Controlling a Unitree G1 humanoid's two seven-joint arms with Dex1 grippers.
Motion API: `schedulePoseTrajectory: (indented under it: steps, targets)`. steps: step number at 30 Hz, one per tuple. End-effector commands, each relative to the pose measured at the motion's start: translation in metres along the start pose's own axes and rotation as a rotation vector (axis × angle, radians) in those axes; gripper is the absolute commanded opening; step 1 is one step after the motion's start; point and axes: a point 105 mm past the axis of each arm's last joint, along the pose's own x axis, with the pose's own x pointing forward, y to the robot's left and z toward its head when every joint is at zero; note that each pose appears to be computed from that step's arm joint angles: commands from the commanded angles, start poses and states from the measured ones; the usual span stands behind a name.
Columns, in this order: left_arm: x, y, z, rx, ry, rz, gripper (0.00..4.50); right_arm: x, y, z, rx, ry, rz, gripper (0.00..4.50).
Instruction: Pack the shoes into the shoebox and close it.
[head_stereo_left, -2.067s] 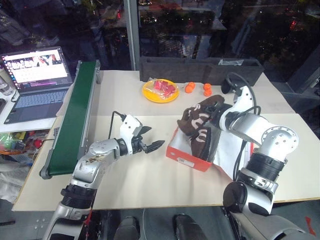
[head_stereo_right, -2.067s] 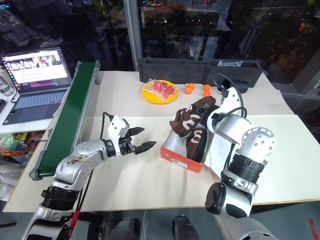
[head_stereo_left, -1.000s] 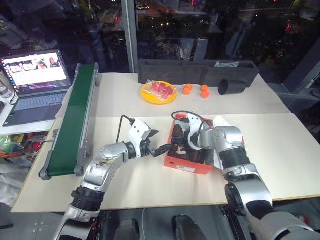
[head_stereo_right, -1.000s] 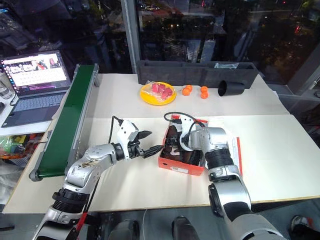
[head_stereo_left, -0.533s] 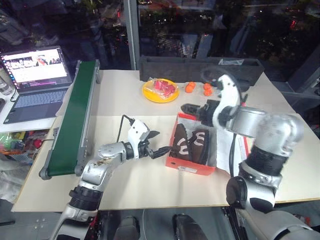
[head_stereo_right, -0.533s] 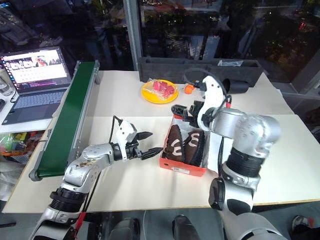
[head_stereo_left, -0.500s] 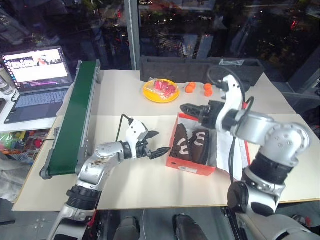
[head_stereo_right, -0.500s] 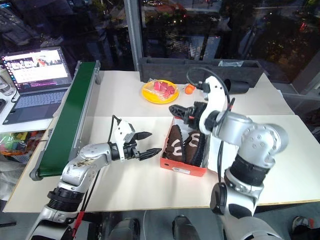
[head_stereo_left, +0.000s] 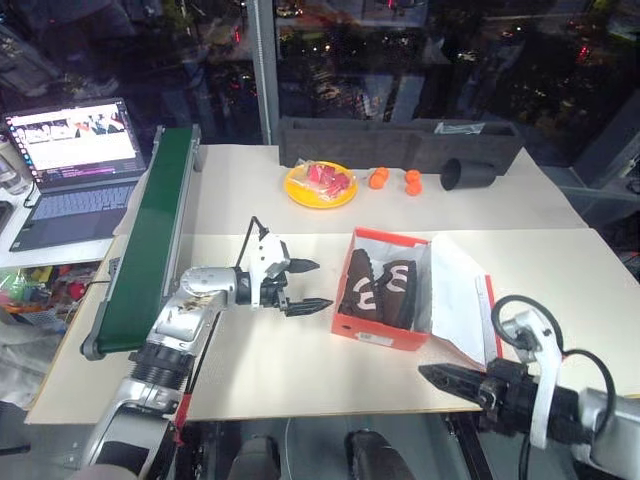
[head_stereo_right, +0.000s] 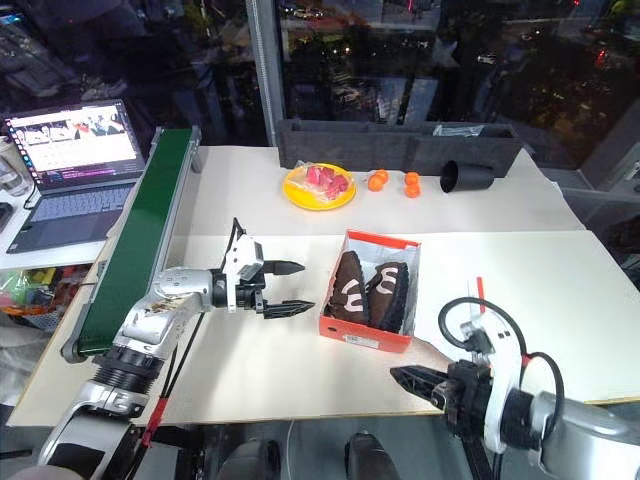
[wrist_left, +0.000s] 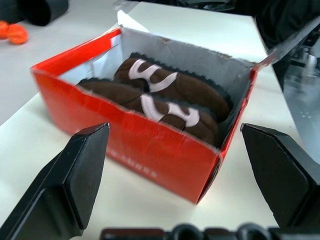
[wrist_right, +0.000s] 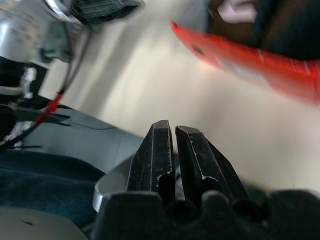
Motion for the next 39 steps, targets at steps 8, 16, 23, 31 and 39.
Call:
schedulePoseTrajectory:
  steps: [8,16,23,31,39]
  targets:
    - [0.007,0.001,0.008,0.06,-0.003,-0.032,4.5,0.023,-0.092,-0.019,0.275,-0.091,-0.614,0.49]
    - [0.007,0.001,0.008,0.06,0.001,-0.03,4.5,0.042,-0.099,0.006,0.416,-0.213,-0.637,0.49]
    - [0.008,0.005,0.012,0.075,0.007,-0.026,4.5,0.05,-0.101,0.051,0.621,-0.373,-0.609,0.49]
    - [0.006,0.009,0.017,0.091,0.014,-0.021,4.5,0.048,-0.11,0.073,0.817,-0.596,-0.607,0.49]
    - [0.005,0.014,0.022,0.108,0.022,-0.021,4.5,0.046,-0.122,0.077,0.736,-0.626,-0.679,0.49]
